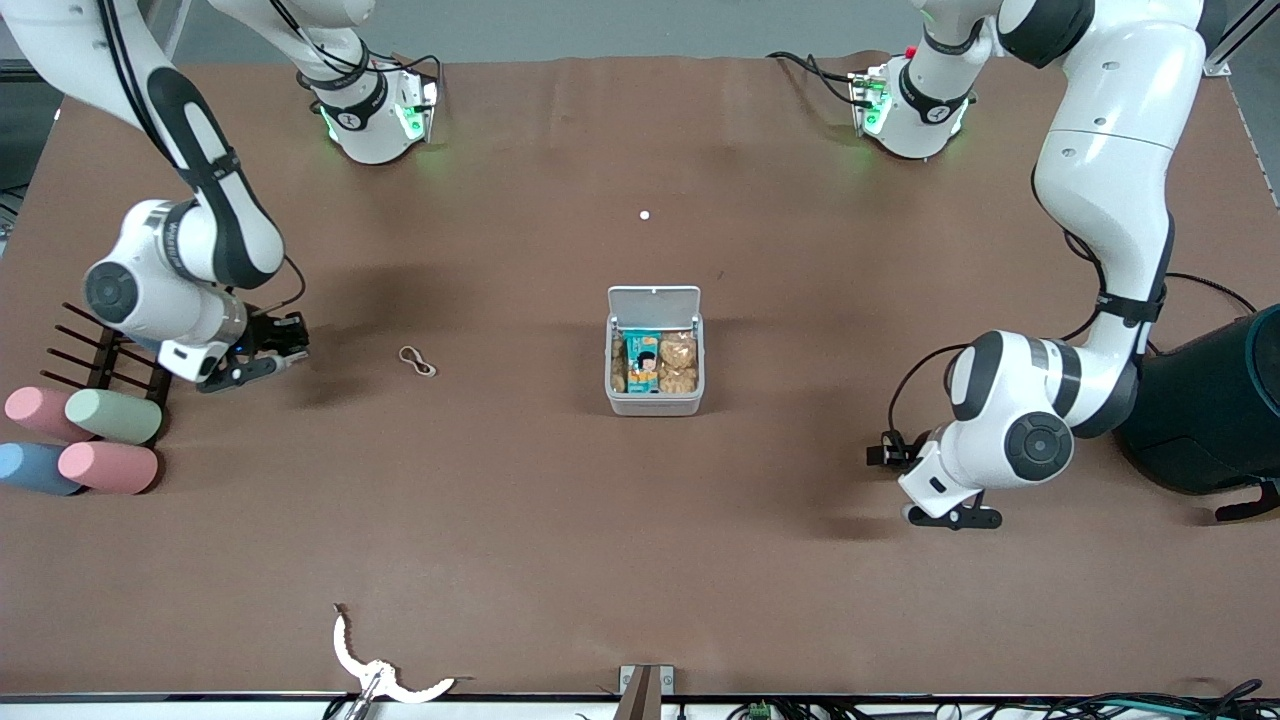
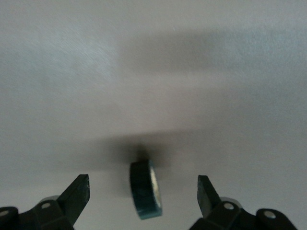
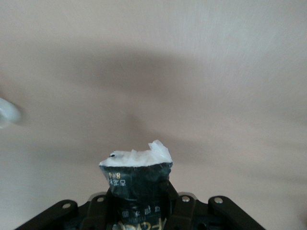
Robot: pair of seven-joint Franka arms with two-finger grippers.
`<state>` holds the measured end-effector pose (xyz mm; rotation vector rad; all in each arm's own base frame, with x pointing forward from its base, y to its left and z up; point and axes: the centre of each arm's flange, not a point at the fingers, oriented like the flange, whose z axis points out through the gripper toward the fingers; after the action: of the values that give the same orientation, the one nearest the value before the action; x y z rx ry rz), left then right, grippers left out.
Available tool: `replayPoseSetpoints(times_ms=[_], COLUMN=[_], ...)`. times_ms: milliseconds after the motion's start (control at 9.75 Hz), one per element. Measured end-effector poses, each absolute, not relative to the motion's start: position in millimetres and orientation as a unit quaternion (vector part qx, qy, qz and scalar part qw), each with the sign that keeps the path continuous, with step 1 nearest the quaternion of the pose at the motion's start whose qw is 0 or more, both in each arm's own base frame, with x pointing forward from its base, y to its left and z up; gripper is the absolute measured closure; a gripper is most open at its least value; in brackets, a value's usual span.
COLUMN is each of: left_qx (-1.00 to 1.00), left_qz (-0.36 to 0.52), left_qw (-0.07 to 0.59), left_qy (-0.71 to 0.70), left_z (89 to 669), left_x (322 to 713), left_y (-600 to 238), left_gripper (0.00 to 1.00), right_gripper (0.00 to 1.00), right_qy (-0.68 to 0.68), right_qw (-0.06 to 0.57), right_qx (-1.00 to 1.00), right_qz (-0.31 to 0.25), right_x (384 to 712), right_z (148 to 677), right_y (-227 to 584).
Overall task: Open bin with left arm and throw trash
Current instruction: 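Lift the black tissue pack and carry it toward the bin with the right gripper, then drop the tissues into the bin with the right gripper while the left holds the lid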
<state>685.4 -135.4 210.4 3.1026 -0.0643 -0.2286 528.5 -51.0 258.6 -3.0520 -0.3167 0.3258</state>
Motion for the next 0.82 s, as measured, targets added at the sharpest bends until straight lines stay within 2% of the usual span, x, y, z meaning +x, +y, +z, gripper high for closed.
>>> replayPoseSetpoints(times_ms=[205, 308, 513, 718, 821], left_qx=[0.997, 0.997, 0.997, 0.997, 0.997], left_qz=[-0.077, -0.077, -0.076, -0.076, -0.076], left_qw=[0.016, 0.016, 0.017, 0.017, 0.017], left_qy=[-0.018, -0.011, -0.002, -0.002, -0.002], left_z=[195, 194, 196, 196, 197], left_x=[677, 676, 675, 675, 675], left_y=[-133, -134, -140, -142, -142], left_gripper=[0.08, 0.12, 0.44, 0.75, 0.78], right_gripper=[0.65, 0.65, 0.65, 0.65, 0.65], right_qy=[-0.012, 0.028, 0.1, 0.156, 0.168], right_qw=[0.039, 0.052, 0.074, 0.106, 0.114], right_qx=[-0.997, -0.997, -0.992, -0.982, -0.979], right_qz=[0.067, 0.044, 0.027, 0.027, 0.021], right_x=[580, 594, 608, 621, 626], right_z=[351, 385, 409, 387, 368], right_y=[44, 100, 214, 313, 352])
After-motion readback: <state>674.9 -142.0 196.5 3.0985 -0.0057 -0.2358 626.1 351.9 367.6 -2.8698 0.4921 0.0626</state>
